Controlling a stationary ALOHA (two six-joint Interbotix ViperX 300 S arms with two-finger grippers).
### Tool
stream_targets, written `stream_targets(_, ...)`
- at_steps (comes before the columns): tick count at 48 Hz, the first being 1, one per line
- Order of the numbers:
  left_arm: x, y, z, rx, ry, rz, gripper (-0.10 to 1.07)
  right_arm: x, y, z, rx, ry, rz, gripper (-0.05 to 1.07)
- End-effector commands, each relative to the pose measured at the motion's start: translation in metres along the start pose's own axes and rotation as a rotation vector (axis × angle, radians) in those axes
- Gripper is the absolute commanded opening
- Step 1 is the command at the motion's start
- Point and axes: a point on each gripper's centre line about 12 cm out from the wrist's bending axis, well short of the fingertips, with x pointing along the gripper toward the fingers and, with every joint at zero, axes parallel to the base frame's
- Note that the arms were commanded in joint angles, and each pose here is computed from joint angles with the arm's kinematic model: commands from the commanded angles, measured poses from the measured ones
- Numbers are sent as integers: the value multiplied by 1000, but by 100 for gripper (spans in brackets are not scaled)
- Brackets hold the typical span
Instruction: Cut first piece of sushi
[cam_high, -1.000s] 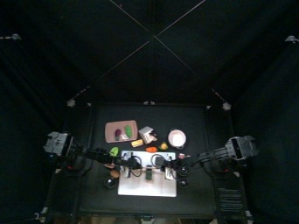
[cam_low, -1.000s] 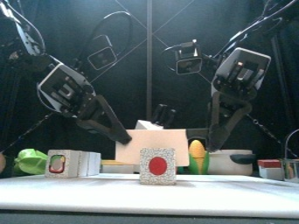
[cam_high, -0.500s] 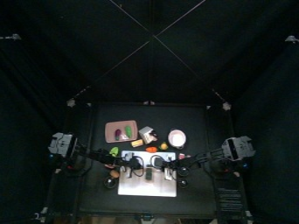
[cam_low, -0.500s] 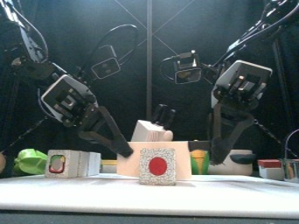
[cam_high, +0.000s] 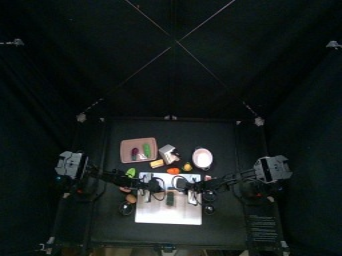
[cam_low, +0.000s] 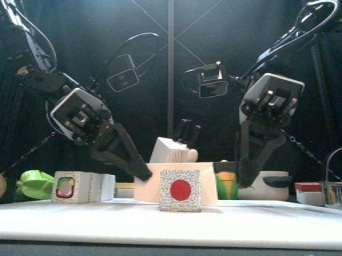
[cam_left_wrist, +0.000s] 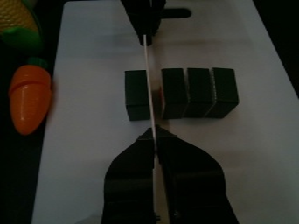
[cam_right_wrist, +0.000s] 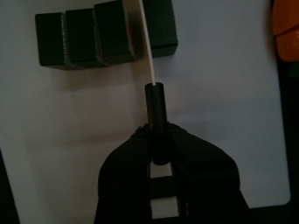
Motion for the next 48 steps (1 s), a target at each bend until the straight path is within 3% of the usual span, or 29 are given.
stream_targets(1,1,7,12,-1,-34,14,35,-9,-8,18,26,-56,-5,31)
stream_targets(27,-1,29,20,-12,-57,57,35,-12,-22,28,32,-58,-42,31)
stream_targets(48,-5,27,34,13,-97,47,35,-18,-18,39,26,-63,-45,31)
